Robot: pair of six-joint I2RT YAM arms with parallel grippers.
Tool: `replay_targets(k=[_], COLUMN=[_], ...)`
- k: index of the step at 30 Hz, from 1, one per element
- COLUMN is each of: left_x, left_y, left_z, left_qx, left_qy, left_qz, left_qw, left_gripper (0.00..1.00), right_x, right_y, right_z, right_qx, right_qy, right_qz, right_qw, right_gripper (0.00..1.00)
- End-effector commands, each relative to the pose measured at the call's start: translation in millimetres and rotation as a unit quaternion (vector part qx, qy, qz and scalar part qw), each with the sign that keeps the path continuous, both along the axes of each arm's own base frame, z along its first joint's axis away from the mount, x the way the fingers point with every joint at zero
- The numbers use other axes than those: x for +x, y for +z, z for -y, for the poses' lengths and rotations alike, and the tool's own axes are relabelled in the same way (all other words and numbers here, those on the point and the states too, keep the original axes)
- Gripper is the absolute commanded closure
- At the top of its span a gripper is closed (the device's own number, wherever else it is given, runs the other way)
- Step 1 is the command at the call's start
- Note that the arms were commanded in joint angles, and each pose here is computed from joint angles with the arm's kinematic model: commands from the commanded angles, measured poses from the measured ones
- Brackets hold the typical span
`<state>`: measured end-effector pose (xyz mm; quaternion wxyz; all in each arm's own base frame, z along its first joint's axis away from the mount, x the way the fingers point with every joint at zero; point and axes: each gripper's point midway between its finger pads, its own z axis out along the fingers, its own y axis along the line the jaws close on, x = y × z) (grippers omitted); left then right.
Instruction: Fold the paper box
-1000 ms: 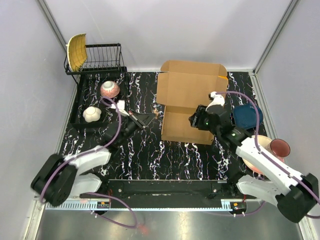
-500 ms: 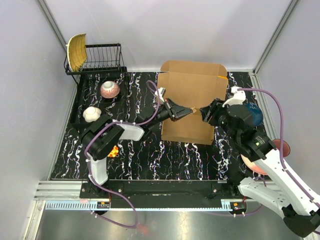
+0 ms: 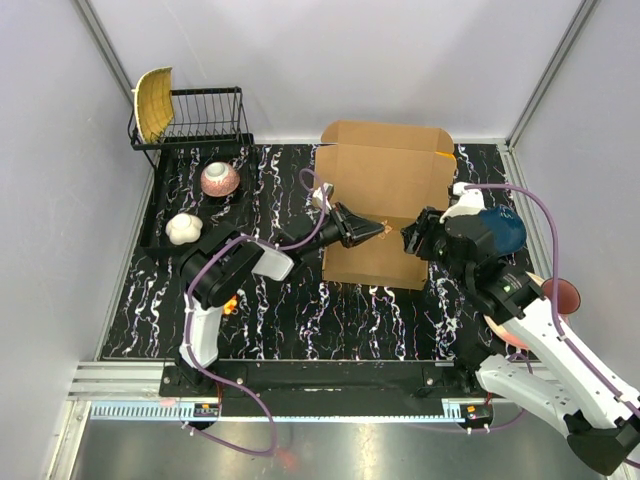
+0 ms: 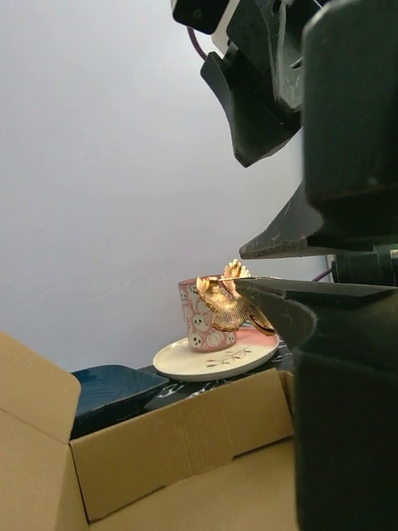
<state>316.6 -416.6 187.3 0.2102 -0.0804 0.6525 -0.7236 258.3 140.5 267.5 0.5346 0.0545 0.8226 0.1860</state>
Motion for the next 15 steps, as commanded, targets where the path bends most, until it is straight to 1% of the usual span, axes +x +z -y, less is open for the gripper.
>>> replay_targets(k=[1, 4, 7, 8, 11, 15], left_x=[-27.0, -35.5, -44.7, -48.6, -53.9, -57.3], left_y=[94.3, 105.1, 113.0, 114.0, 118.6, 123.4], left_z=[-26.8, -29.8, -35.0, -37.5, -40.8, -43.0], left_qx=[-0.138, -0.142, -0.144, -0.142, -0.144, -0.147], left_qy=[0.000, -0.010, -0.015, -0.016, -0.019, -0.020], left_qz=[0.163, 0.177, 0.188, 0.190, 0.196, 0.199], left_qw=[0.977, 0.974, 0.971, 0.971, 0.970, 0.969], left_gripper=[0.84, 0.85, 0.86, 0.86, 0.87, 0.87], right_x=[2.0, 3.2, 0.3, 0.4, -1.5, 2.2], right_y=[-11.0, -20.1, -8.2, 2.1, 12.1, 5.1], right_z=[3.6, 0.5, -10.7, -17.3, -24.2, -37.4], right_qx=[-0.016, -0.009, 0.037, 0.063, 0.092, 0.100], right_qy=[-0.009, -0.011, 0.010, 0.021, 0.037, 0.054], right_qz=[-0.001, -0.009, 0.014, 0.030, 0.046, 0.026], right_qw=[1.000, 1.000, 0.999, 0.997, 0.994, 0.993], right_gripper=[0.42, 0.40, 0.39, 0.39, 0.39, 0.41])
